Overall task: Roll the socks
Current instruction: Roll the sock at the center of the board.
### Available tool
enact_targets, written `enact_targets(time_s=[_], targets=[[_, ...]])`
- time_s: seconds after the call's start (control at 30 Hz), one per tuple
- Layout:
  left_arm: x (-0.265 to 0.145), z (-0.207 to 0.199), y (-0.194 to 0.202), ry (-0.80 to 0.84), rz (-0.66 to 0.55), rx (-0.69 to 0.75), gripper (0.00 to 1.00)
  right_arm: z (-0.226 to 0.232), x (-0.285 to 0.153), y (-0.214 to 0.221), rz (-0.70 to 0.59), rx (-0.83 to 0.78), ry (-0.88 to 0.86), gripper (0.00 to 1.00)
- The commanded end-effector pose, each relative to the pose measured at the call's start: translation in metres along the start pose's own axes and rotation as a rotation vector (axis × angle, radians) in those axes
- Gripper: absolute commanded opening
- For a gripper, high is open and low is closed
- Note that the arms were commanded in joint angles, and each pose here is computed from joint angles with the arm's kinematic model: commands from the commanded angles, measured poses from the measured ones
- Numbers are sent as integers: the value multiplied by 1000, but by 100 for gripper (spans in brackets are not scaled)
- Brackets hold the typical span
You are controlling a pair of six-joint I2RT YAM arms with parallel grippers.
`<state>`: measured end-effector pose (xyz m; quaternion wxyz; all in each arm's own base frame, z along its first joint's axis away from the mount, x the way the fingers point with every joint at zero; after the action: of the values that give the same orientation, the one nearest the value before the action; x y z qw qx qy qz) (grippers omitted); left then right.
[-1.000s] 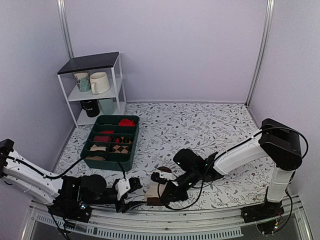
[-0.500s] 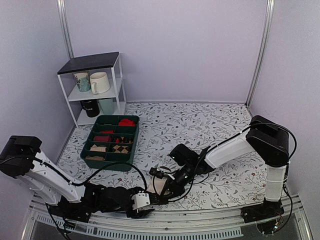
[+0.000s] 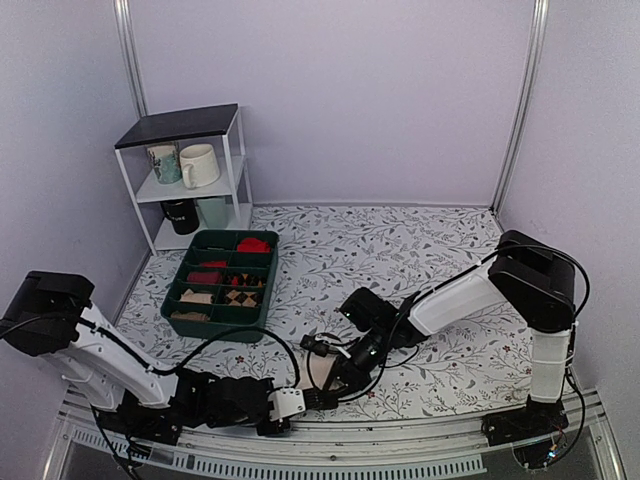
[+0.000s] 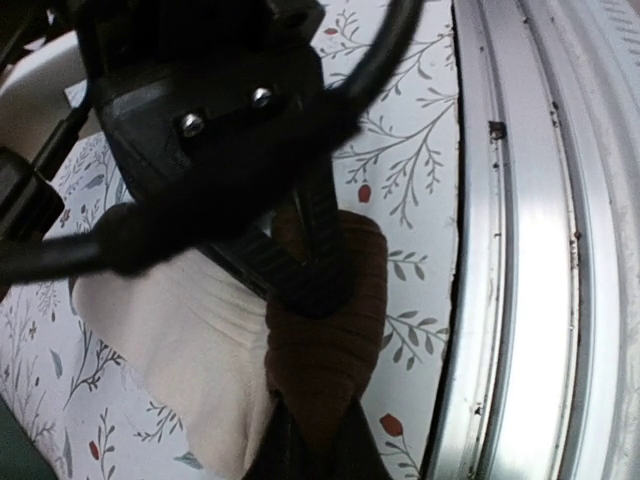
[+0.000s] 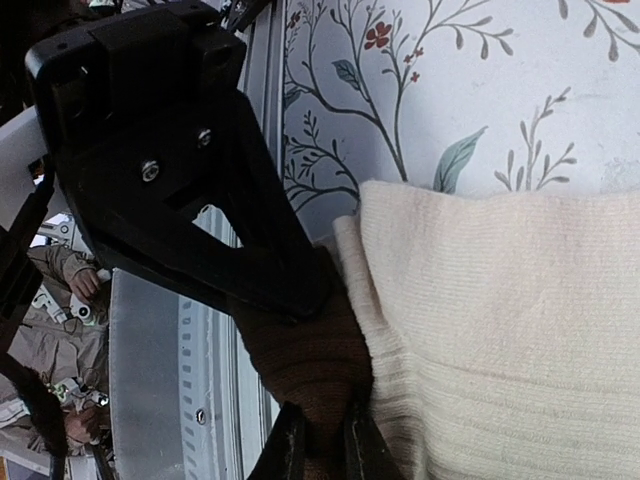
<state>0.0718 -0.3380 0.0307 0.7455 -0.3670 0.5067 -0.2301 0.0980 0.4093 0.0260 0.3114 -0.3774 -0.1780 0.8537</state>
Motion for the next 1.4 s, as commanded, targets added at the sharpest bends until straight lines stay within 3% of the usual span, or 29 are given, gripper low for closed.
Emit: enact_targets(time_s=[0.0, 0.13, 0.27, 0.47, 0.57, 0.77, 0.87, 1.37], targets=[[5, -15, -5, 60, 21, 2, 0, -30, 8, 66, 179, 192, 128, 12], [2, -15, 1, 96, 61, -83, 0, -27, -1, 43, 125, 125, 172, 26], [-1, -15, 17, 151, 132, -234, 0, -15, -25, 3, -32, -54, 262, 38], [-3, -20, 33, 256, 219, -361, 0, 20, -62, -23, -296, -482, 407, 40], [-2, -18, 36, 284, 240, -416, 0, 38, -71, -27, -363, -655, 468, 45], [5, -16, 44, 318, 293, -485, 0, 45, -46, -18, -278, -786, 451, 49], [6, -18, 47, 334, 312, -501, 0, 39, -34, -14, -240, -814, 477, 61], [6, -17, 50, 341, 319, -533, 0, 16, -7, 13, -95, -755, 469, 60]])
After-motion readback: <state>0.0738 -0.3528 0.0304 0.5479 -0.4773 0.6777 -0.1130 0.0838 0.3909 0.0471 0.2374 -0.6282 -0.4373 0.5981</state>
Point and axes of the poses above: each gripper's point midway between its finger pads, its own x axis out along the fingers, its own z axis along the line the jaws close on, y = z × x, the point moved 1 cm from there along -x, back along the fingers, and after that the axes turned 8 degrees about -x, right-handed, at the moved point
